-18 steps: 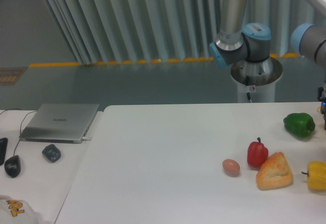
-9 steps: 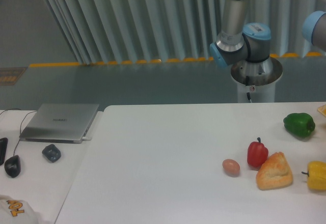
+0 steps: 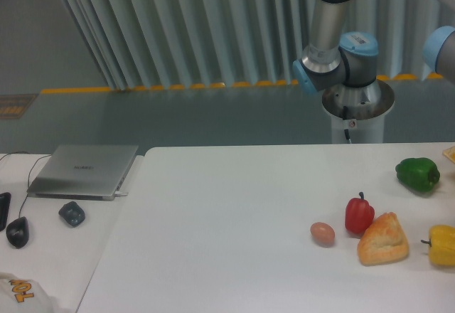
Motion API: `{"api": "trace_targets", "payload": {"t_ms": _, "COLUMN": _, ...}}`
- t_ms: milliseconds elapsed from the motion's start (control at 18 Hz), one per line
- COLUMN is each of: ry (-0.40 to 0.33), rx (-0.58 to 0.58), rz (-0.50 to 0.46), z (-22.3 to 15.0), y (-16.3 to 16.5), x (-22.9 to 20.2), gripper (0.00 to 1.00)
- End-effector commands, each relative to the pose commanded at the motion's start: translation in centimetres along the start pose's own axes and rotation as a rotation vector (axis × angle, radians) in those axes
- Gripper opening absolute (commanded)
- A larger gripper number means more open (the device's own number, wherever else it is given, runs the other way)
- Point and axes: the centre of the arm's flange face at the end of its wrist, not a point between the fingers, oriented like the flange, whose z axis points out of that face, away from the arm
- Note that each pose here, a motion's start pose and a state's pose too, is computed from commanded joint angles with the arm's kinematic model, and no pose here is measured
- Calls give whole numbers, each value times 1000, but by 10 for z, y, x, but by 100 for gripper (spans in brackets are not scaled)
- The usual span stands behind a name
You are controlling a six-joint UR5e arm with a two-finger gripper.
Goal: Place the yellow pepper on the table
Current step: 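Raise the open gripper up away from the yellow pepper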
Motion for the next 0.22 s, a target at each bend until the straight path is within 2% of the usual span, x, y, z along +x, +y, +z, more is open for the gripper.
{"api": "trace_targets", "payload": {"t_ms": 222, "ry": 0, "rx": 0, "rz": 0, "z": 0, "y": 0, "x": 0, "gripper": 100}}
